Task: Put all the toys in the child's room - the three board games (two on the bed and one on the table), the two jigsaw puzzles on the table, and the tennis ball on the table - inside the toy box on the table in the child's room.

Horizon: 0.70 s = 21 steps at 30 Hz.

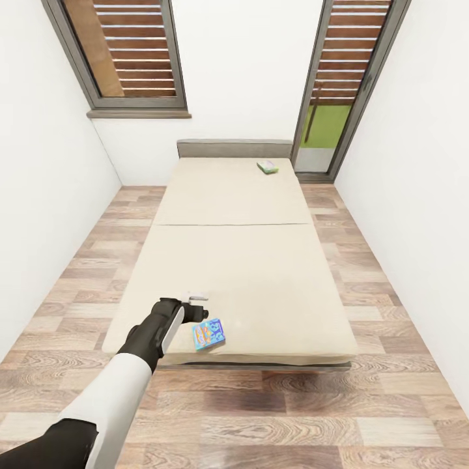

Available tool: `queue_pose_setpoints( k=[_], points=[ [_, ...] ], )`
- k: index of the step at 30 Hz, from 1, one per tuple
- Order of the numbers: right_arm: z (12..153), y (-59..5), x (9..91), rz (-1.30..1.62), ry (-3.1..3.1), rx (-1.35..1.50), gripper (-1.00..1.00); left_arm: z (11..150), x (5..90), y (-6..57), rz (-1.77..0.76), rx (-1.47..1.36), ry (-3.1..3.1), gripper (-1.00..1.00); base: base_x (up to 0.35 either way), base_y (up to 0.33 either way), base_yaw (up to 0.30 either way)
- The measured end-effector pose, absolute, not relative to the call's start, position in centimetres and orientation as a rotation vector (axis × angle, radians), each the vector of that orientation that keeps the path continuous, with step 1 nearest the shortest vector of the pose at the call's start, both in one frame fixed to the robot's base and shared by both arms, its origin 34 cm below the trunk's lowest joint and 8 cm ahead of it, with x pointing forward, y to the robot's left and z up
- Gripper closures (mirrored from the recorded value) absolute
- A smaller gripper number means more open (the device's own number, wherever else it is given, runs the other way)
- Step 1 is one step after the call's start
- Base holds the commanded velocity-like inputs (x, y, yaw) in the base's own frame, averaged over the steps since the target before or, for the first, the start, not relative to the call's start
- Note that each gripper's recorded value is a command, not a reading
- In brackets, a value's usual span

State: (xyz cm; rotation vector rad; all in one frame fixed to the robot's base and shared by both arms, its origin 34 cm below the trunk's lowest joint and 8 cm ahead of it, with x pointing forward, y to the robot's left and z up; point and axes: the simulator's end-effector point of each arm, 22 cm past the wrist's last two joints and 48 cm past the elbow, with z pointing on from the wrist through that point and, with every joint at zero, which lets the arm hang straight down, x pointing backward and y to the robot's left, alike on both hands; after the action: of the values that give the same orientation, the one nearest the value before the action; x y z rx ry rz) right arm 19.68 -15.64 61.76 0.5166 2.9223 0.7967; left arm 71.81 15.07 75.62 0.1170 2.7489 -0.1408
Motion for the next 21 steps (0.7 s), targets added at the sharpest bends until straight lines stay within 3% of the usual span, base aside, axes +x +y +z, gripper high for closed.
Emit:
queue_pose_setpoints(
  k=[13, 21],
  points=[
    [60.9, -16.7, 19.7, 0.695, 2.955, 0.537, -1.0, 75.6, 71.7, 14.9, -0.146, 0.118, 2.751, -1.0, 0.0, 0.0, 0.0],
    [59.9, -17.5, 24.4, 0.639, 2.926, 0.641, -1.0, 75.6, 71.8, 14.8, -0.154, 0.118, 2.749, -1.0, 0.0, 0.0, 0.0]
  ],
)
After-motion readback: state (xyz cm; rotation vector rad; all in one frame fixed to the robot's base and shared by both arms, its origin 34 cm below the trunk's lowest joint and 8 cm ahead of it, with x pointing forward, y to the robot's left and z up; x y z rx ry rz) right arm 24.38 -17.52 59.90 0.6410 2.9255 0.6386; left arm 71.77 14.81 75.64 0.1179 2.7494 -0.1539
